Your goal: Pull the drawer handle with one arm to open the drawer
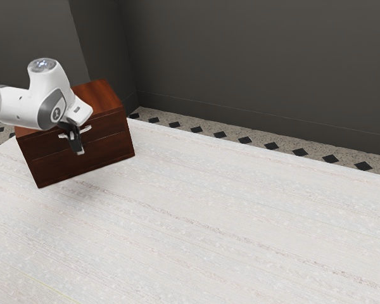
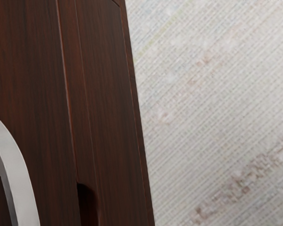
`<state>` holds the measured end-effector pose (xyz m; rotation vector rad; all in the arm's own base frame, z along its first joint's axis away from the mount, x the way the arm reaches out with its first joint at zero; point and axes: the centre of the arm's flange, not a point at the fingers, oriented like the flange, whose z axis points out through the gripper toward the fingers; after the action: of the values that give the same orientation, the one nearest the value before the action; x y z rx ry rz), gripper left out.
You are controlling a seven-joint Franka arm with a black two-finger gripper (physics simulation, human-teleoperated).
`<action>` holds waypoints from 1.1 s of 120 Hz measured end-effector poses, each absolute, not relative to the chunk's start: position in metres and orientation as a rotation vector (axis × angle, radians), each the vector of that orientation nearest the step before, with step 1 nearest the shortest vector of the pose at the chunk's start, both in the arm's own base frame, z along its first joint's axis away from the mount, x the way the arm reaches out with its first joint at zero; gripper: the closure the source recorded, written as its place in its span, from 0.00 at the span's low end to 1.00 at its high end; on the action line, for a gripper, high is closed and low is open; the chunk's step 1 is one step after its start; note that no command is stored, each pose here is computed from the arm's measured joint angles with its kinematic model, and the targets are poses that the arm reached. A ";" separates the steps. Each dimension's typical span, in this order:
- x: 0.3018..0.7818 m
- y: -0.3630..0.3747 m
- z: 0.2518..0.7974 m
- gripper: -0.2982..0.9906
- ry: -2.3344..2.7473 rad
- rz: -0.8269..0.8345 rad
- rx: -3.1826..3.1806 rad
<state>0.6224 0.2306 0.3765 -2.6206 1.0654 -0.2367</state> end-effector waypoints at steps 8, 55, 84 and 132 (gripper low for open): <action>0.623 0.230 0.378 0.37 1.063 -0.240 -2.622; 0.621 0.225 0.385 0.70 1.065 -0.232 -2.631; 0.615 0.218 0.390 0.80 1.069 -0.217 -2.652; 0.600 0.193 0.394 0.85 1.072 -0.213 -2.688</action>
<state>0.5997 0.1928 0.3945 -2.6876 1.0716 -0.2131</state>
